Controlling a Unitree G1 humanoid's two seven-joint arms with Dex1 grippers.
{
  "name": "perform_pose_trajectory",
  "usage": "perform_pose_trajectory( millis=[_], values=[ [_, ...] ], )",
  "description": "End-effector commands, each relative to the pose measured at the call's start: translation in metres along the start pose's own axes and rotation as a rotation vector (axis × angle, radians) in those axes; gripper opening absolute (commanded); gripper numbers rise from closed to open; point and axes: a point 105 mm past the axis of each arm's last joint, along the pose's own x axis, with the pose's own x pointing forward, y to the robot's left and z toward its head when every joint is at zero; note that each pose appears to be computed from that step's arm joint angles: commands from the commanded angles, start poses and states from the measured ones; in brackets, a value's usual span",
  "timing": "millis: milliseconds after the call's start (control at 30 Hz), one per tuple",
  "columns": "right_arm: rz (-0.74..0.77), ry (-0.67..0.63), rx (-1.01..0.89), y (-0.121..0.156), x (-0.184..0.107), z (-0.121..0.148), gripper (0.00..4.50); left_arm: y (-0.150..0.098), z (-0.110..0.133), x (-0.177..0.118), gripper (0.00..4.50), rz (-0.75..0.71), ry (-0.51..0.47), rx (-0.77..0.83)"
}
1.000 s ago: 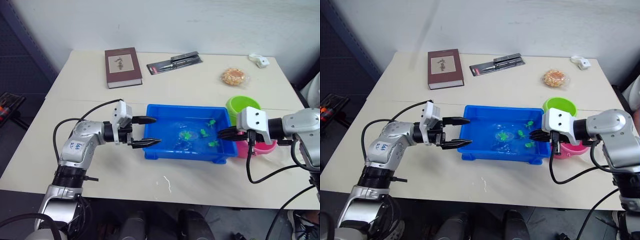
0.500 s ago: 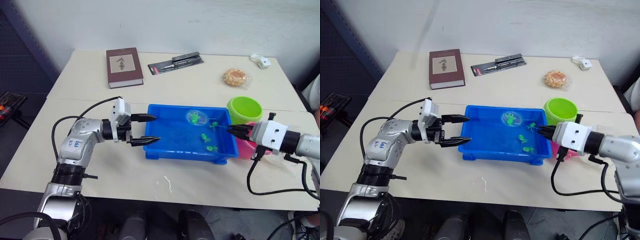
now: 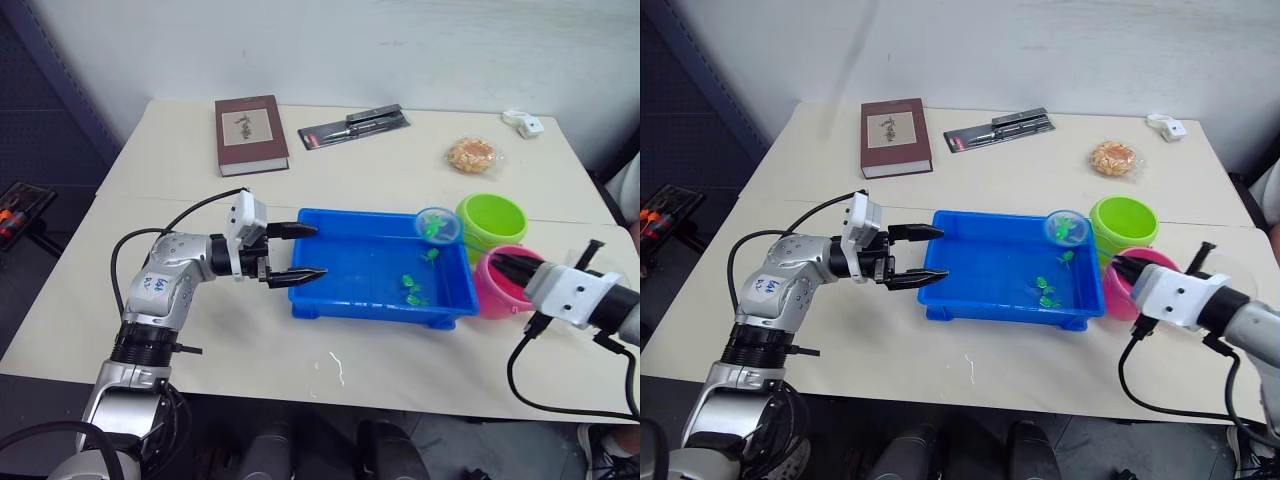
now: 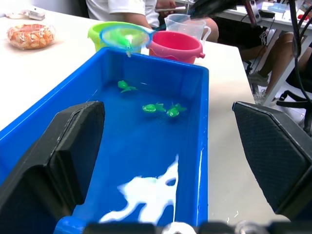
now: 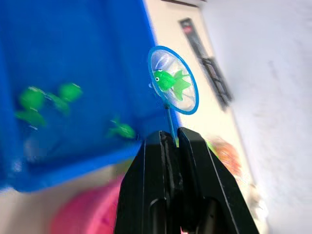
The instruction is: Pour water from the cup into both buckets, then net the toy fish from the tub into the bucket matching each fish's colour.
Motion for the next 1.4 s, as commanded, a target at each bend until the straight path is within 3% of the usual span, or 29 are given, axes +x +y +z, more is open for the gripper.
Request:
perform_pose_trajectory(
  millis=[33,233,467,733,900,1000,1400],
  values=[
    [-0.107,0.045,-0.109,-0.028,-0.016,-0.005,0.00,0.000,0.009,0.001,4.49,0.004,-0.029,0.039],
    [-0.209,0.170,-0.190,-0.052,-0.026,-0.040,0.00,-0.002,0.010,0.008,4.49,-0.005,-0.042,0.045],
    [-0.076,0.314,-0.465,-0.047,-0.020,-0.079,0.00,-0.002,0.014,0.016,4.49,-0.017,-0.064,0.048],
    [-0.088,0.270,-0.747,-0.058,-0.005,-0.070,0.00,0.001,0.016,0.026,4.49,-0.020,-0.089,0.042],
    [-0.026,0.245,-0.818,-0.050,-0.004,-0.072,0.00,0.000,0.018,0.034,4.49,-0.027,-0.107,0.040],
    [-0.142,0.280,-0.914,-0.069,-0.012,-0.071,0.00,0.000,0.018,0.036,4.49,-0.029,-0.115,0.039],
    [-0.127,0.327,-0.892,-0.056,-0.021,-0.084,0.00,-0.001,0.021,0.042,4.49,-0.042,-0.130,0.036]
  ],
)
